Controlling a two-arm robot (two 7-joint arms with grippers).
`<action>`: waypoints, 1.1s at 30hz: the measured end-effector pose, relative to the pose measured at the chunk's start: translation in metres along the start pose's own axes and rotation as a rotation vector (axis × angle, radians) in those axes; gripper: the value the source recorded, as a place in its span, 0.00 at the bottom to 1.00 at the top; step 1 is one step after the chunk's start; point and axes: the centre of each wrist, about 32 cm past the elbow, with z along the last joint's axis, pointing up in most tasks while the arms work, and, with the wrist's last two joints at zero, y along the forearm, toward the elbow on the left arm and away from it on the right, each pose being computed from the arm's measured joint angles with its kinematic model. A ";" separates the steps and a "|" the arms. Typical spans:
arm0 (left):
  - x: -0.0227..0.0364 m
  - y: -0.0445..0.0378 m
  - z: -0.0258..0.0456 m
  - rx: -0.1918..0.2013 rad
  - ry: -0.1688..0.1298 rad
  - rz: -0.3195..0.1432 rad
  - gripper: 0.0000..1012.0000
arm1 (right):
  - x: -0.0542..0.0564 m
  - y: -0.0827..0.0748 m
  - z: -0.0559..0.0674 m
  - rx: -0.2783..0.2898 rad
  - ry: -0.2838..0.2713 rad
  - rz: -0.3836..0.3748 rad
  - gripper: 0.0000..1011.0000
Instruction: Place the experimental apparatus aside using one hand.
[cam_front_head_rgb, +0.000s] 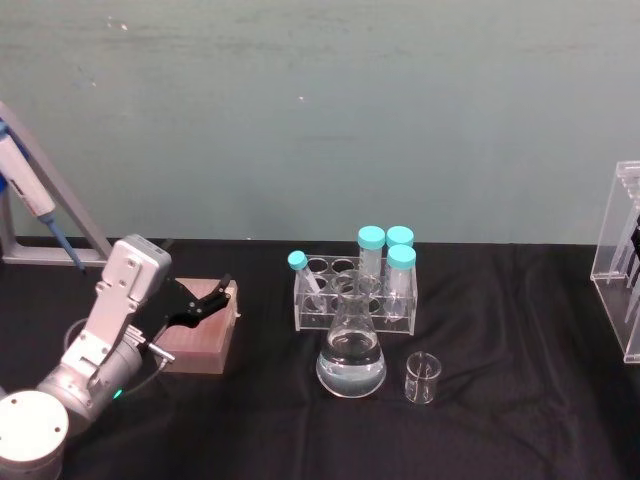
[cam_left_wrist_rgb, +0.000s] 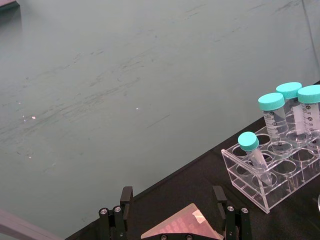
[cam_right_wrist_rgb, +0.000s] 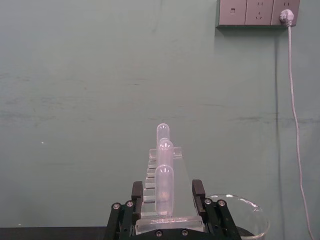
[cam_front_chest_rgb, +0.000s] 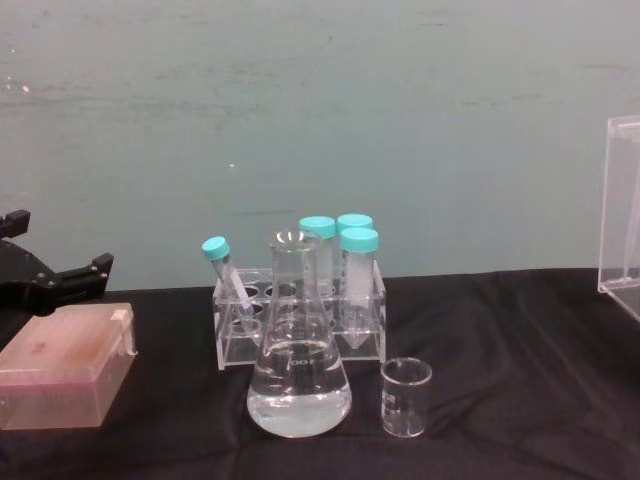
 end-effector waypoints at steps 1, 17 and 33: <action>0.0000 0.0000 0.0000 0.000 0.000 0.000 0.99 | 0.000 0.000 0.000 0.000 0.001 0.000 0.59; 0.0000 0.0000 0.0000 0.000 0.000 0.000 0.99 | 0.001 0.006 -0.006 -0.009 0.026 -0.007 0.59; 0.0000 0.0000 0.0000 0.000 0.000 0.000 0.99 | 0.002 0.008 -0.008 -0.010 0.034 -0.009 0.59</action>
